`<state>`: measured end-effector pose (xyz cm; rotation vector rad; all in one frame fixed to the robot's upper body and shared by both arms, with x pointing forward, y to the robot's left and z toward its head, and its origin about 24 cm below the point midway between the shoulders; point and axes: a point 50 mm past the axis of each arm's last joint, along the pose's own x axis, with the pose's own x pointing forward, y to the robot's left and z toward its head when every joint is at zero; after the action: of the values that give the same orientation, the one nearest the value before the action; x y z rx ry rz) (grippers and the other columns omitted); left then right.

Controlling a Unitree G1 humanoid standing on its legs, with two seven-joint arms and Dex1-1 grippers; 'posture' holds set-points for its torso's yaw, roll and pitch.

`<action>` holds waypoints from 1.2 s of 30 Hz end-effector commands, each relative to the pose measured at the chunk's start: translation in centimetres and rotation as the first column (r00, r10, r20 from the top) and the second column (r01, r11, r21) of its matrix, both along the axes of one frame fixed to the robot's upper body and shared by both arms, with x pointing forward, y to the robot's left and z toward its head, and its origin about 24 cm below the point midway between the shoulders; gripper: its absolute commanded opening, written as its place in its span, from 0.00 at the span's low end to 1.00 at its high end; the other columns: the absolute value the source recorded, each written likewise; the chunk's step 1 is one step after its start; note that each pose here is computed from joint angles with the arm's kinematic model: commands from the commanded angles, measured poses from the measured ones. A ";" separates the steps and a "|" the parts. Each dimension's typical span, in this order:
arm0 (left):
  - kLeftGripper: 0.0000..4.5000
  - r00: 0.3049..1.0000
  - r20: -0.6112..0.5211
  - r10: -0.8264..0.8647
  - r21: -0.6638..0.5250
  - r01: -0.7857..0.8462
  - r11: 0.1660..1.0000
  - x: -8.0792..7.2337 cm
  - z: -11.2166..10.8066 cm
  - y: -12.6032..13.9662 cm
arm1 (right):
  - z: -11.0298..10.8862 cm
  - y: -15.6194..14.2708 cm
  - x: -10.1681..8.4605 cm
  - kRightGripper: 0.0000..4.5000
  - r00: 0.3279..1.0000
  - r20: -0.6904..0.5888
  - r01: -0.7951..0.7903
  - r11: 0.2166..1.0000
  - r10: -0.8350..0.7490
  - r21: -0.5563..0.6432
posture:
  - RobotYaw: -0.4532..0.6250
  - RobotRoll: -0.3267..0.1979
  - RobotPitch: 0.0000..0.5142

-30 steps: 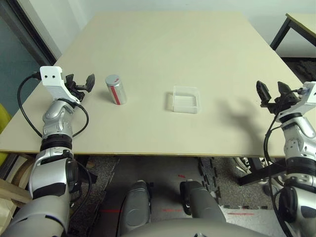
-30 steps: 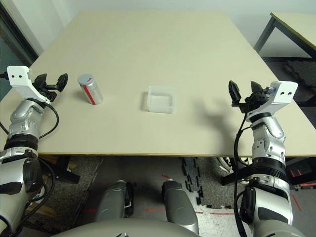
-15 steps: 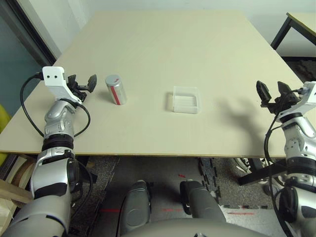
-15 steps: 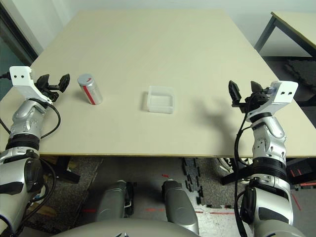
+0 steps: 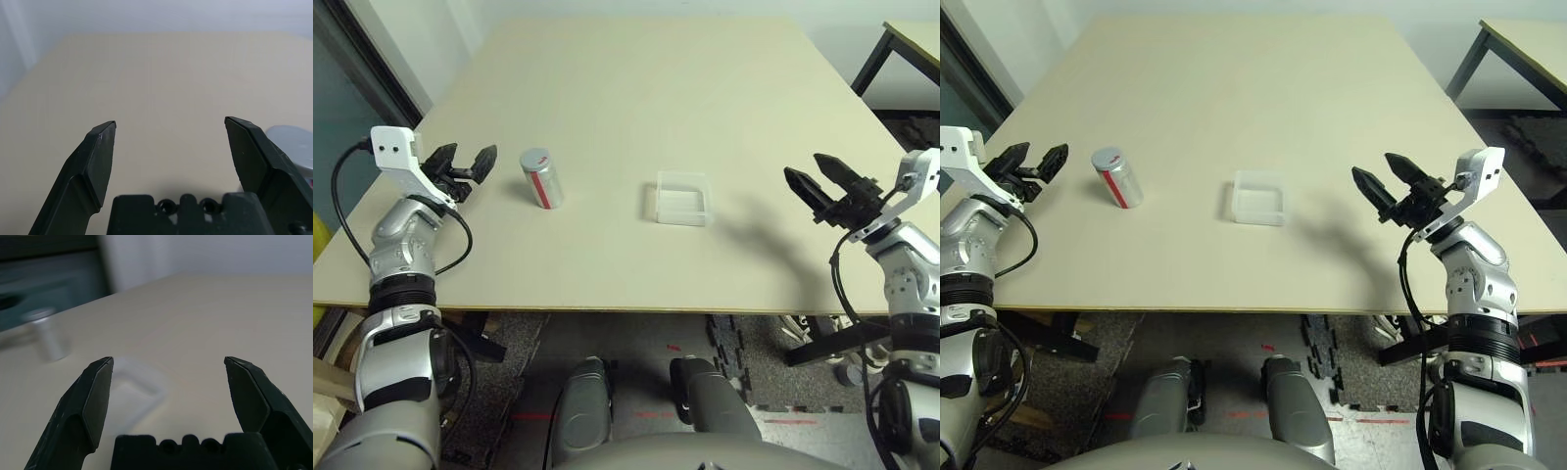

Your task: Pour the medicine from the bottle into the box.

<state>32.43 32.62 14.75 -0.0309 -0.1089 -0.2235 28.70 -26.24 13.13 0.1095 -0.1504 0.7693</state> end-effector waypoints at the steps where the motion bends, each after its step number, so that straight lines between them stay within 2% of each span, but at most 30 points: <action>1: 0.99 0.998 -0.022 -0.057 -0.005 0.057 0.998 -0.9 -0.3 0.1 | 0.2 1.7 -0.7 1.00 0.984 -0.028 -0.176 0.984 0.175 -0.034 | 0.34 0.62 0.23; 9: 0.99 0.991 -0.003 -0.130 -0.051 0.130 0.990 -2.8 -0.3 -0.3 | -0.3 3.9 -1.1 1.00 0.919 -0.104 -0.392 0.912 0.381 -0.123 | 0.37 0.62 0.23; 19: 0.99 0.971 -0.045 -0.234 -0.047 0.232 0.971 -5.4 -1.5 -1.9 | -0.6 4.4 -0.3 1.00 0.904 -0.107 -0.428 0.890 0.415 -0.159 | 0.39 0.62 0.23; 28: 0.99 0.978 -0.053 -0.202 -0.060 0.198 0.978 -5.6 -3.9 -4.7 | -0.8 4.5 -0.1 1.00 0.897 -0.114 -0.441 0.879 0.427 -0.180 | 0.38 0.62 0.23; 36: 0.99 0.996 -0.018 -0.092 -0.058 0.091 0.994 -5.1 -4.9 -6.6 | -1.2 4.3 -0.2 1.00 0.900 -0.117 -0.436 0.879 0.421 -0.193 | 0.36 0.62 0.24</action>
<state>27.40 26.74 9.72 -0.1222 -0.0728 -0.3265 28.60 -22.04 12.28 -0.0272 0.0197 1.2092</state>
